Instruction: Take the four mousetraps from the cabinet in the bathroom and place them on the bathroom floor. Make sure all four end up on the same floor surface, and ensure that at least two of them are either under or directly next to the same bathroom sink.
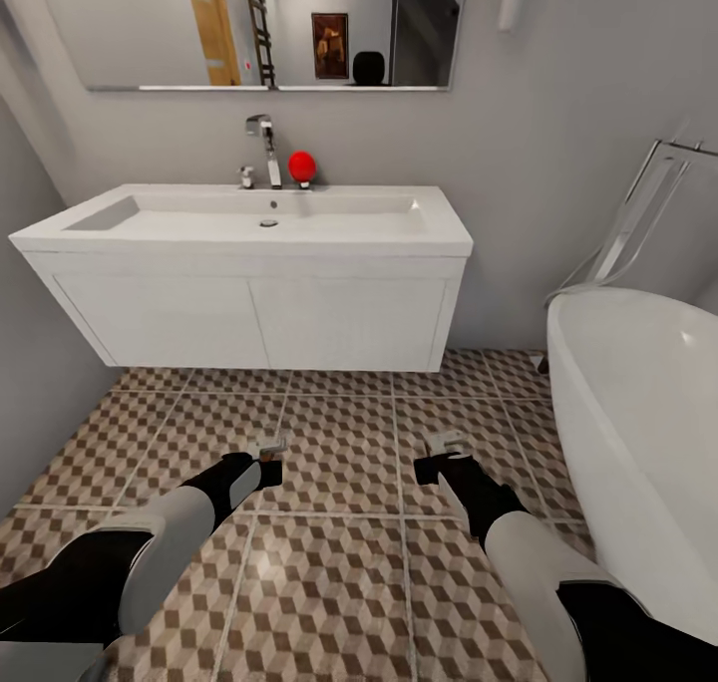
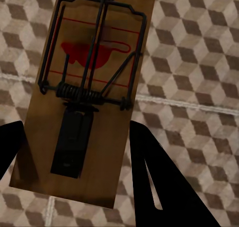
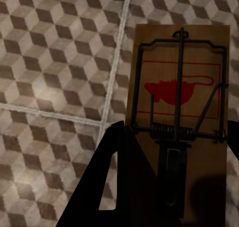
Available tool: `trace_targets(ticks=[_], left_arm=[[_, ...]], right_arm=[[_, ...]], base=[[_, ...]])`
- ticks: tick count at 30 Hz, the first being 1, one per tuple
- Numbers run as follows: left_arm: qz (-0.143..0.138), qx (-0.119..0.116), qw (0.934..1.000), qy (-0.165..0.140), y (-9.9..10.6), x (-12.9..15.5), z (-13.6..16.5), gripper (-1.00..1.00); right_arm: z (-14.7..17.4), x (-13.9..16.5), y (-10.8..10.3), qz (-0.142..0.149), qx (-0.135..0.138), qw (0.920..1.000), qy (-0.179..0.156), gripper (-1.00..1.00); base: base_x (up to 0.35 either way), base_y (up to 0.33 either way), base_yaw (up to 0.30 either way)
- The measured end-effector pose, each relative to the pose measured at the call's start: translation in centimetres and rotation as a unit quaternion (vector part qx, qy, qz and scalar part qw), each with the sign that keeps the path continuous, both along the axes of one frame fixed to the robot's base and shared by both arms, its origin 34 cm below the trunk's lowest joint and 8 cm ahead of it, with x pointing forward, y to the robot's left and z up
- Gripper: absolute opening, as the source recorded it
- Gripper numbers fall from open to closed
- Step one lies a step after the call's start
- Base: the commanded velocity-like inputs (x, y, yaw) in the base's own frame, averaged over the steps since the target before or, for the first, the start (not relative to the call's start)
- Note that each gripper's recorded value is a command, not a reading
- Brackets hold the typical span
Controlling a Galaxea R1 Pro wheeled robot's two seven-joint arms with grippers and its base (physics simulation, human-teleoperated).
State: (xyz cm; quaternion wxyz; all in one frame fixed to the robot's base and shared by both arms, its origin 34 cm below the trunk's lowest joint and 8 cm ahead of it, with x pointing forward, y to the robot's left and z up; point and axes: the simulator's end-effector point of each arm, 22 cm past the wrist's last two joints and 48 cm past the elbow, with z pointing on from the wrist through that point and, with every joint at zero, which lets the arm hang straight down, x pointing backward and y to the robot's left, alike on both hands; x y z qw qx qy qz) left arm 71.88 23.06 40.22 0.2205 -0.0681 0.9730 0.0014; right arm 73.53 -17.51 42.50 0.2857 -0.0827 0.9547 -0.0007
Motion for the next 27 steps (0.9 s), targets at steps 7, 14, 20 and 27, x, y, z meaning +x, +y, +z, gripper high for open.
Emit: trace_targets(ticks=[7, 14, 20, 27], left_arm=[[0.000, 0.000, 1.0000, 0.006, 0.0, -0.6, -2.2, -1.00], [0.000, 0.000, 0.9999, 0.012, 0.0, -1.2, -4.4, -1.00], [0.000, -0.001, 0.9999, 0.017, 0.0, -1.8, -6.3, -1.00], [0.000, 0.000, 0.9998, 0.022, 0.0, -2.4, -8.5, -1.00]], right_arm=[[-2.2, -0.5, 0.0, 0.000, 0.000, 1.0000, 0.006, -1.00], [-4.4, -1.2, 0.0, 0.000, 0.000, 0.9999, 0.011, -1.00], [-6.3, -1.7, 0.0, 0.000, 0.000, 0.9999, 0.016, -1.00], [-8.6, -2.3, 0.0, 0.001, 0.000, 0.9998, 0.022, -1.00]], base=[[0.000, 0.000, 0.000], [0.000, 0.000, 0.000], [0.000, 0.000, 0.000], [0.000, 0.000, 0.000]])
